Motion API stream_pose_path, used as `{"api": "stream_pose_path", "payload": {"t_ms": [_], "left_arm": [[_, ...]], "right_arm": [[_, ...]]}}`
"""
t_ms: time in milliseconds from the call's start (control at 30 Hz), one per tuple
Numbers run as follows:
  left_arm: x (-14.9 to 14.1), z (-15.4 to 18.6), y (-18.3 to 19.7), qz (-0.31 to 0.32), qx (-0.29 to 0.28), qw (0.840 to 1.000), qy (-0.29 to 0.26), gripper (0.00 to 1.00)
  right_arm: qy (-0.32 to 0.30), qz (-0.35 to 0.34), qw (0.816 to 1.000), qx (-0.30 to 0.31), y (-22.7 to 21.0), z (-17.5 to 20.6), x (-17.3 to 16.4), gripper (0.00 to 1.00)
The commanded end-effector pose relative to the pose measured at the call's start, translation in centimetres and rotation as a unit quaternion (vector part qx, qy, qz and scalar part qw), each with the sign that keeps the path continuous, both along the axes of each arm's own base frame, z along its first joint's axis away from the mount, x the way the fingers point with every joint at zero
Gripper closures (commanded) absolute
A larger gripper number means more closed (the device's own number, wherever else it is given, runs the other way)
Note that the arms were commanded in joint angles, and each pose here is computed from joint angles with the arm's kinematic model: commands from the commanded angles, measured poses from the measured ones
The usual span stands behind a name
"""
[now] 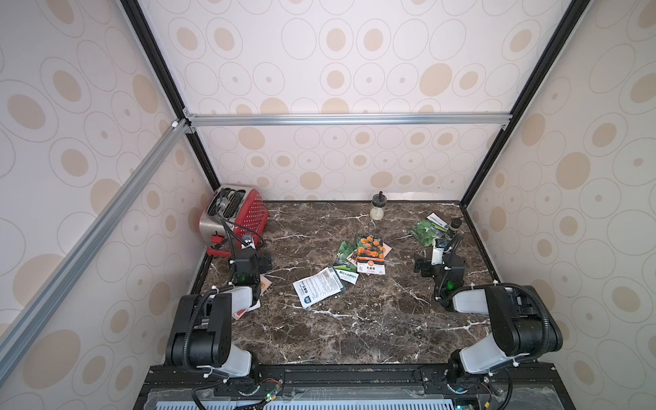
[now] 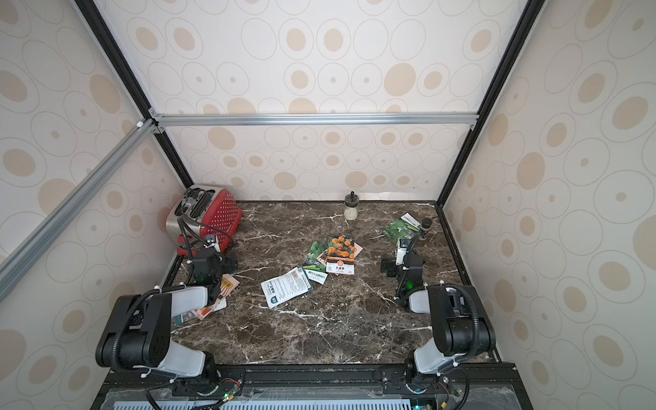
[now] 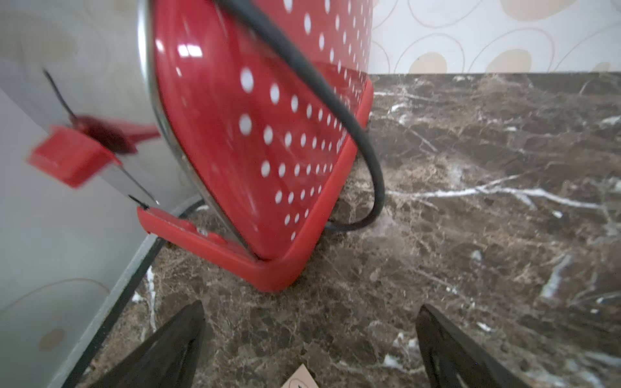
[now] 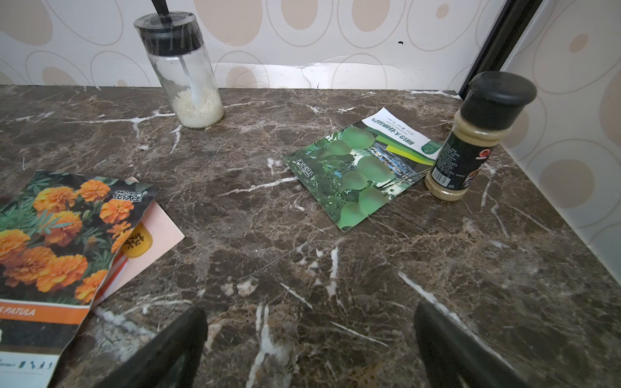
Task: Arrange the seed packets in a row
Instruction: Move the seed packet to the center of the board.
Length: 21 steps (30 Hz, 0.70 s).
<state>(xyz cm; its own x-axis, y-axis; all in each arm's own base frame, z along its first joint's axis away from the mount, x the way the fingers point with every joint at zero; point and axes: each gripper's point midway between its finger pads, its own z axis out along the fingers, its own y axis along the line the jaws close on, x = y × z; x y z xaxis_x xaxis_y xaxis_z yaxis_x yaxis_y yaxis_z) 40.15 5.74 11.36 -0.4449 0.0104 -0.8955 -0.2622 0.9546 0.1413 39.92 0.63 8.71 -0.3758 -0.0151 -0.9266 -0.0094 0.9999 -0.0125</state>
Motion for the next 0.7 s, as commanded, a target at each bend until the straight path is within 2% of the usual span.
{"api": "stream_pose_path", "payload": {"t_ms": [0, 133, 233, 367, 500, 600, 667], "left_arm": [[0.0, 3.7, 0.1, 0.02, 0.006, 1.0, 0.018, 0.01], [-0.9, 7.3, -0.1, 0.042, 0.029, 0.998, 0.02, 0.01], [-2.3, 9.5, 0.1, 0.061, 0.014, 0.998, 0.013, 0.01], [-4.6, 11.1, 0.3, 0.088, -0.013, 0.995, 0.039, 0.01], [-6.7, 11.9, -0.2, 0.092, -0.035, 0.994, 0.045, 0.01], [-8.3, 11.0, -0.9, 0.091, -0.056, 0.992, 0.066, 0.01], [-9.3, 9.9, -1.9, 0.085, -0.053, 0.991, 0.087, 0.01]], "right_arm": [[-0.001, 0.013, 1.0, -0.003, 0.6, 0.0, 0.1, 0.0], [0.002, 0.012, 1.0, -0.006, 0.5, -0.2, 0.0, 0.0], [-0.006, 0.005, 1.0, -0.011, 0.4, 0.4, -0.1, 0.0], [0.008, -0.085, 0.996, -0.037, -1.7, 4.6, -0.5, 0.0], [-0.001, -0.102, 0.995, 0.012, -0.9, 9.0, -2.0, 0.01], [0.021, -0.053, 0.998, 0.037, 2.6, 10.7, -2.5, 0.01], [0.038, 0.012, 0.998, 0.051, 6.6, 11.1, -2.7, 0.01]]}}
